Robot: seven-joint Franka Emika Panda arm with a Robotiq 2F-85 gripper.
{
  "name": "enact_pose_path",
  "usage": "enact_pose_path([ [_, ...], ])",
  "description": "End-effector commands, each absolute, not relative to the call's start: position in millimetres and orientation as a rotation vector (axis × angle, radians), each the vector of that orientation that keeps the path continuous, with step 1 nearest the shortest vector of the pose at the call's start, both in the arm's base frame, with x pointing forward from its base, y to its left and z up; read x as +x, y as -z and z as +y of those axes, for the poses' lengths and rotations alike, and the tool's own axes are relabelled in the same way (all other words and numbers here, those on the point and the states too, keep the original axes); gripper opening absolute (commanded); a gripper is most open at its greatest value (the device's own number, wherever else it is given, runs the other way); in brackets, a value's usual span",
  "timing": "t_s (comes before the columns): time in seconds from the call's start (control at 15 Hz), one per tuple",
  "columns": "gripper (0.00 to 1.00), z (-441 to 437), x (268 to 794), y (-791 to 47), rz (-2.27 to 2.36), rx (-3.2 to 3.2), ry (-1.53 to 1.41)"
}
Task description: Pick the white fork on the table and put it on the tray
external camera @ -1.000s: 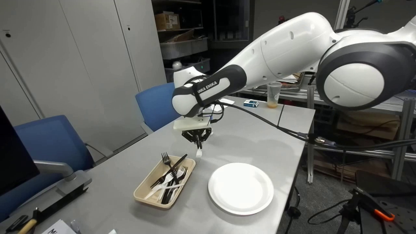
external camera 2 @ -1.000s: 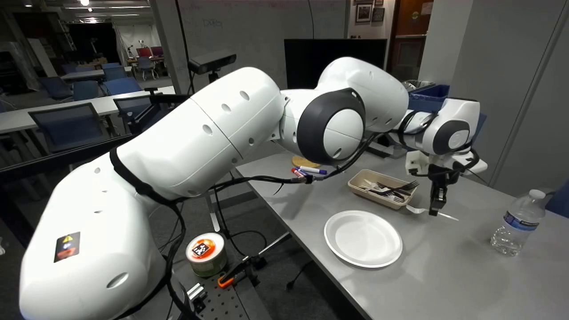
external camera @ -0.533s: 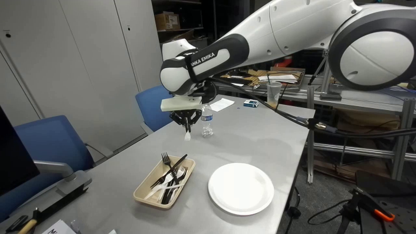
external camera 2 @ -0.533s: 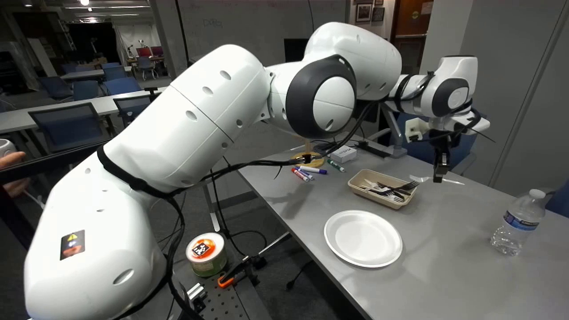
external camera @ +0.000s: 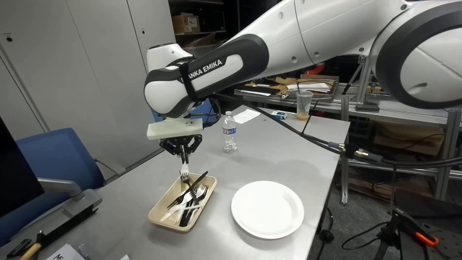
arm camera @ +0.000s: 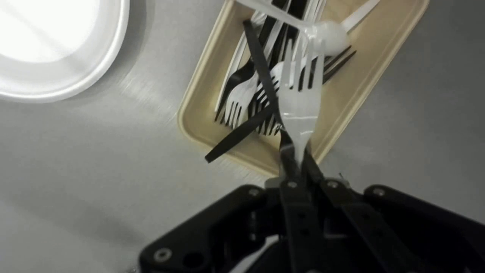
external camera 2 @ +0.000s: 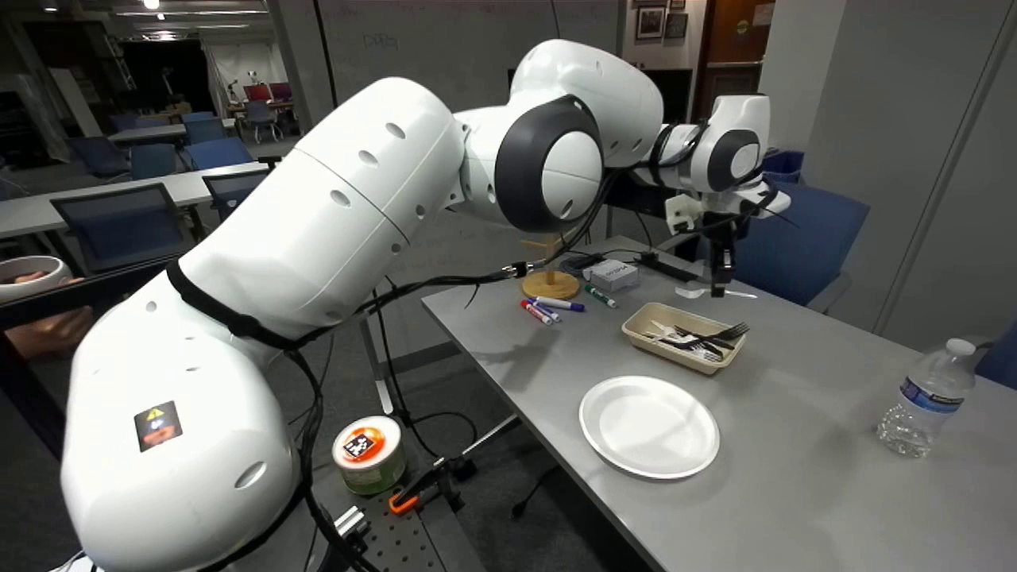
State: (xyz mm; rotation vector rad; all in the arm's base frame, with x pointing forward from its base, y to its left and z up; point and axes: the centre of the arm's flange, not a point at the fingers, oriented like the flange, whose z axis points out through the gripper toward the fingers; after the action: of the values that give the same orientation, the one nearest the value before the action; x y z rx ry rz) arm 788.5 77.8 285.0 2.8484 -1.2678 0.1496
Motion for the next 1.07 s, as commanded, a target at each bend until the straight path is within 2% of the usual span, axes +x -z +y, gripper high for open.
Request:
enact_pose_path([
  [0.0,0.02,104,794,-271,-1.226,2.883,-0.105],
  [0.47,0.02,115,791,-241,-1.198,2.900,-0.013],
  [0.53,0.31,114,789,-239,-1.193,2.902,0.005],
  [0.67,0.40,113,786,-241,-1.189,2.909,0.021],
  [1.0,0.77,108,780,-258,-1.187,2.925,0.023],
])
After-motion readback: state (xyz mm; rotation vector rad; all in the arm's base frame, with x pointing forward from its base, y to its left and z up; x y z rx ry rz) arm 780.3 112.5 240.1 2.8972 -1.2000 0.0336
